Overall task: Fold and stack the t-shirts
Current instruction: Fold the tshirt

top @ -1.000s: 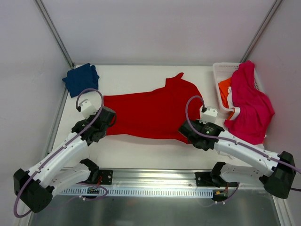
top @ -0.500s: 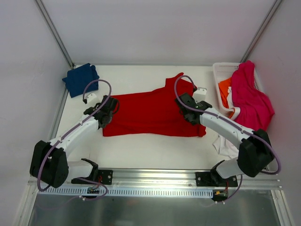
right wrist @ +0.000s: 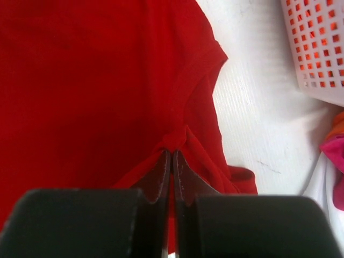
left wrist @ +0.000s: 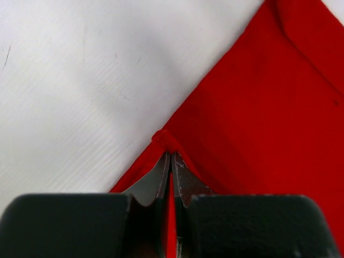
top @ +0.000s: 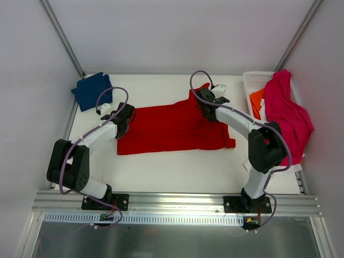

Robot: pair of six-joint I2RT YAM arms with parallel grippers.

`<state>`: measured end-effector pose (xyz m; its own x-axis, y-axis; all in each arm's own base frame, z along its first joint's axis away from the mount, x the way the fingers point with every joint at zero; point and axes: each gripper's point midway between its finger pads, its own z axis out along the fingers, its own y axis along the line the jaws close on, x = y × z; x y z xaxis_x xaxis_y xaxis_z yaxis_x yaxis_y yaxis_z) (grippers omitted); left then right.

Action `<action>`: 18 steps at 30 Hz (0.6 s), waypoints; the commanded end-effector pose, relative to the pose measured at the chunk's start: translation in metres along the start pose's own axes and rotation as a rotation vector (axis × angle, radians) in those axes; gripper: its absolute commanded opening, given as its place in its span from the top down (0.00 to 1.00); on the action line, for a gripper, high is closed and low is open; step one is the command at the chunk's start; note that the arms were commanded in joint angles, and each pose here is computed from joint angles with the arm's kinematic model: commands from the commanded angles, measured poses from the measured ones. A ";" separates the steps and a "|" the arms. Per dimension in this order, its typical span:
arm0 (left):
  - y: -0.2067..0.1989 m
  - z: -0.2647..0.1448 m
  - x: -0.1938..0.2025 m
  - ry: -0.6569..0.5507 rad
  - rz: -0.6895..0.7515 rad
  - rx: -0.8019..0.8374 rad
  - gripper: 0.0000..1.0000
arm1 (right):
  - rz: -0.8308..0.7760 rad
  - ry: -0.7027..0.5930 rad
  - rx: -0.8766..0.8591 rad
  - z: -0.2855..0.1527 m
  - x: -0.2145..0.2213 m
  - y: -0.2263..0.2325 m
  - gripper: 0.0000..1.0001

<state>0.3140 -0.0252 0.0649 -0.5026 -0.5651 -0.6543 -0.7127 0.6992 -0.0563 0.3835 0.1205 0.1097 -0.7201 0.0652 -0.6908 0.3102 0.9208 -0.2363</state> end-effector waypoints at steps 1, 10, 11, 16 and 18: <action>-0.004 0.006 -0.014 -0.006 -0.048 -0.004 1.00 | -0.014 -0.006 -0.005 0.011 -0.015 0.008 1.00; -0.002 0.027 -0.010 0.027 -0.051 -0.043 1.00 | -0.019 0.025 0.028 0.039 -0.020 0.011 0.99; -0.001 0.031 -0.008 0.032 -0.047 -0.054 1.00 | -0.025 0.029 0.037 0.042 -0.018 0.011 1.00; -0.002 0.038 -0.006 0.038 -0.033 -0.063 0.23 | -0.010 0.066 0.011 0.050 -0.014 0.011 0.51; -0.001 0.039 -0.008 0.029 -0.030 -0.068 0.01 | -0.013 0.055 0.035 0.050 -0.016 0.006 0.01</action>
<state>0.3245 -0.0080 0.0301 -0.5199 -0.6050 -0.6030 -0.7558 0.6548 -0.0055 0.4177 0.1078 0.0718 -0.7779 0.0685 -0.6247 0.3087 0.9075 -0.2849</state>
